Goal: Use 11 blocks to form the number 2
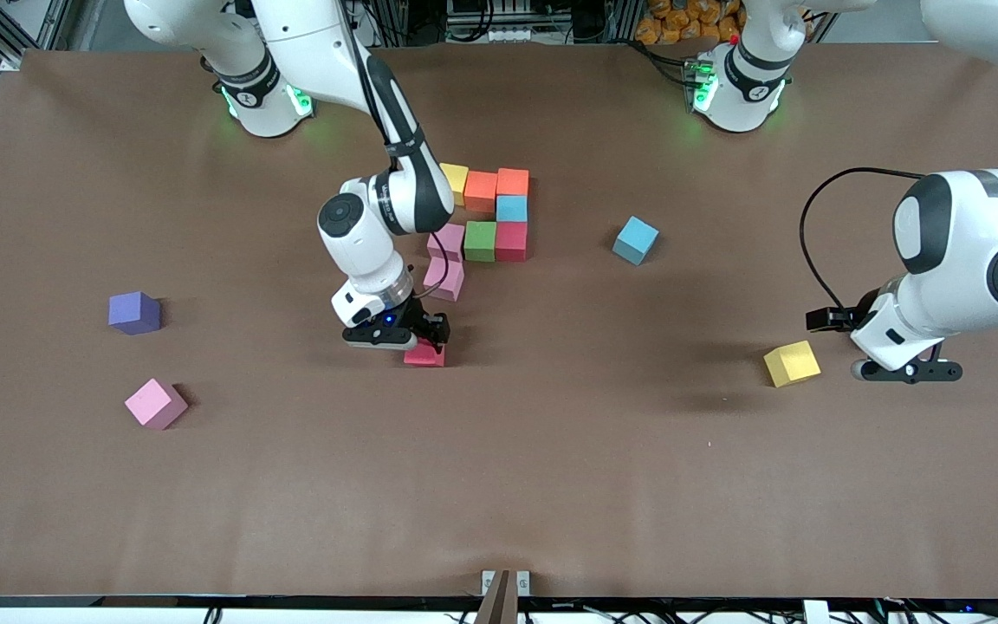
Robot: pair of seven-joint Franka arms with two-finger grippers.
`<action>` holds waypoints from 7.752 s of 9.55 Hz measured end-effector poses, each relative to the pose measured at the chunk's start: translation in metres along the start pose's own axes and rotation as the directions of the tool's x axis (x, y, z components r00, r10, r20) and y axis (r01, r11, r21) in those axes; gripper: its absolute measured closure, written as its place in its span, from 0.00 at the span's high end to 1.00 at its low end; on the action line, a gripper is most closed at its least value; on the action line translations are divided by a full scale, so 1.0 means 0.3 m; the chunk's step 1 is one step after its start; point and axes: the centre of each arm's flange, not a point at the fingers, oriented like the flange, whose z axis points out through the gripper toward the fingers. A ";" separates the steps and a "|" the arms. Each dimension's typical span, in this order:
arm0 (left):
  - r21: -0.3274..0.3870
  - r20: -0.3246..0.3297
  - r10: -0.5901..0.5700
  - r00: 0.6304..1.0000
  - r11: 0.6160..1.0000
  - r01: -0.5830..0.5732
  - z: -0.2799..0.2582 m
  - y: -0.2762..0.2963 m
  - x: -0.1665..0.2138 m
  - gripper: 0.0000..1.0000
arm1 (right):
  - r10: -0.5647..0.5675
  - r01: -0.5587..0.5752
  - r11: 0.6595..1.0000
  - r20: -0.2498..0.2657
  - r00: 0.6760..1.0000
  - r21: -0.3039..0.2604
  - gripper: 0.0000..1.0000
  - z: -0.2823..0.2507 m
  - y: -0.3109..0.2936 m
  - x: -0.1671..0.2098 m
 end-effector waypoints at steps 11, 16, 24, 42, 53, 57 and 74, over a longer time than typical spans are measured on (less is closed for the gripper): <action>-0.011 -0.039 -0.109 0.993 0.994 0.108 0.362 0.062 0.056 1.00 | -0.011 0.012 1.000 0.027 1.000 -0.026 0.61 -0.027 -0.027 -0.171; -0.009 -0.038 -0.118 0.992 0.993 0.118 0.458 0.059 0.072 1.00 | -0.037 0.038 0.999 0.033 0.999 -0.031 0.61 -0.037 -0.042 -0.224; -0.006 -0.073 -0.119 0.990 0.993 0.118 0.503 0.049 0.107 0.69 | -0.083 0.084 0.995 0.028 0.996 -0.053 0.61 -0.051 -0.051 -0.295; 0.165 -0.134 0.336 0.932 0.935 -0.313 -0.119 0.696 0.090 0.60 | 0.124 -0.121 0.992 0.116 0.985 -0.034 1.00 -0.080 -0.053 -0.237; 0.192 -0.037 0.917 0.396 0.396 -0.898 -0.071 1.311 -0.182 0.60 | -0.081 0.092 0.994 0.170 0.982 -0.055 1.00 -0.307 0.476 0.307; 0.145 -0.012 0.990 0.141 0.141 -0.979 0.059 1.576 -0.291 0.60 | -0.323 0.335 0.942 0.193 0.926 -0.029 1.00 -0.343 0.791 0.419; 0.188 -0.056 0.932 0.358 0.362 -0.913 -0.079 1.149 0.039 0.60 | -0.863 0.868 0.493 0.153 0.481 0.052 1.00 -0.272 1.419 0.707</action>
